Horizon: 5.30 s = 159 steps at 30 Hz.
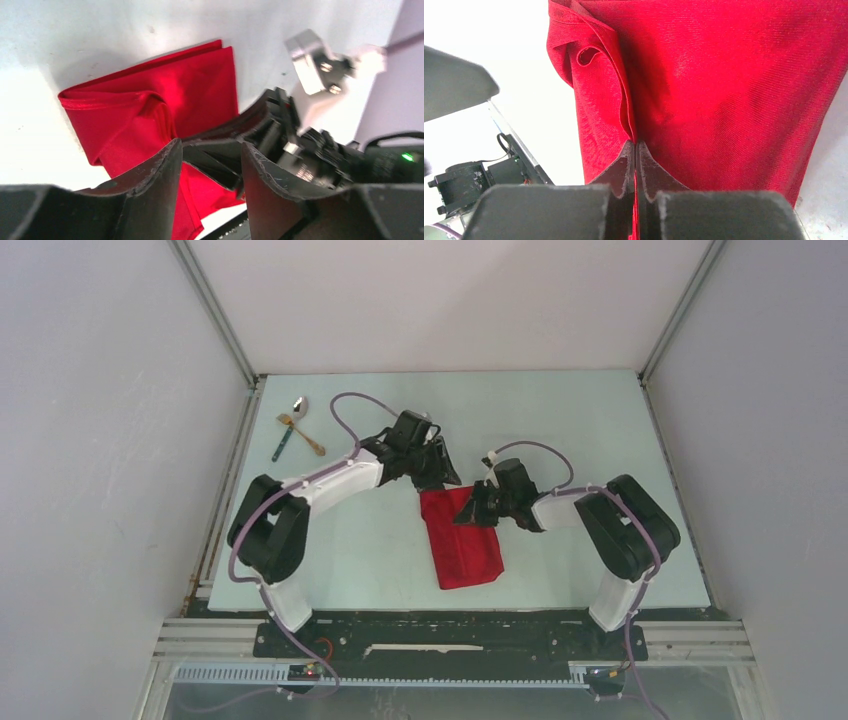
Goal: Fold the napkin into a case and place the utensils inside
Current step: Fold the lower triangle-folded napkin at the center of the board, then smooth out the 2/3-rectangle-folded napkin at the center of the board.
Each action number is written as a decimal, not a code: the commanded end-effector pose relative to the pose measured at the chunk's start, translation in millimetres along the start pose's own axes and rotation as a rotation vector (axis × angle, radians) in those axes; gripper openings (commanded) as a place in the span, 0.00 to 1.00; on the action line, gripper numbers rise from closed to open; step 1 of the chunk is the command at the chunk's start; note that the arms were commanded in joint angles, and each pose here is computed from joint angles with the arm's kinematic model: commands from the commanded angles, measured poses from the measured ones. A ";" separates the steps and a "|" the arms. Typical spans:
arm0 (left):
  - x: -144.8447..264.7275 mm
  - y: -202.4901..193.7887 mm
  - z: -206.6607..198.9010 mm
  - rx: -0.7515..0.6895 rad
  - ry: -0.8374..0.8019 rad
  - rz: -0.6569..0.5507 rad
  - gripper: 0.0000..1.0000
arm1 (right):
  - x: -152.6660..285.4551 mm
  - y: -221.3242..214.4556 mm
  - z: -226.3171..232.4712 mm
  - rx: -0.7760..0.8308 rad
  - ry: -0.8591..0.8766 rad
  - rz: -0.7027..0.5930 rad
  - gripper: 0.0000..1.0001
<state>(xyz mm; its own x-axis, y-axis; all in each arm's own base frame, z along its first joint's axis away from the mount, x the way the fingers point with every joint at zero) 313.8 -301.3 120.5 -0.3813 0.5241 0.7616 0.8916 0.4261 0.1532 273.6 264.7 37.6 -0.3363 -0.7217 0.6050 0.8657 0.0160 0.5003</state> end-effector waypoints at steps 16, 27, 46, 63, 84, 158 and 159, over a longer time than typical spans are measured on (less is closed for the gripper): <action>6.4 28.4 33.9 0.023 0.004 -0.037 0.21 | 14.5 7.2 -0.5 -0.070 -0.041 -0.122 0.00; -23.2 21.7 36.0 0.029 0.016 0.019 0.10 | 14.1 7.8 -2.7 -0.082 -0.042 -0.127 0.00; -53.7 10.8 31.4 0.034 -0.002 0.078 0.09 | 15.9 3.6 -1.0 -0.042 -0.036 -0.106 0.04; -58.0 5.2 38.9 0.018 0.004 0.105 0.08 | 43.7 11.7 65.8 0.276 0.209 -0.060 0.68; -58.4 2.1 39.1 0.011 -0.006 0.130 0.08 | -9.9 70.0 -3.8 -0.043 0.334 -0.089 0.18; -73.8 -0.9 101.1 0.096 -0.028 0.175 0.00 | -27.5 -31.6 37.2 -0.057 0.341 0.088 0.18; -73.9 -1.1 101.0 0.097 -0.029 0.176 0.00 | -26.7 -35.1 37.2 -0.058 0.338 0.095 0.18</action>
<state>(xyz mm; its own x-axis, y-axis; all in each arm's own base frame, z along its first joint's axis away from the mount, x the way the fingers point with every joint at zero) 330.4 -287.2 37.9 -0.2582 0.7192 0.6450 0.9361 0.3513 -0.0170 246.9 310.6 29.5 -0.1237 -0.9041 0.4090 0.9135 0.0572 0.4028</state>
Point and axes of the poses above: each gripper's point midway between its finger pads, its own x axis back along the fingers, its own z axis along the line the jaws close on, y = z × x, the point moved 3 cm from there along x, back along the fingers, and after that the axes turned 15 degrees about x, right-handed, at the moved point
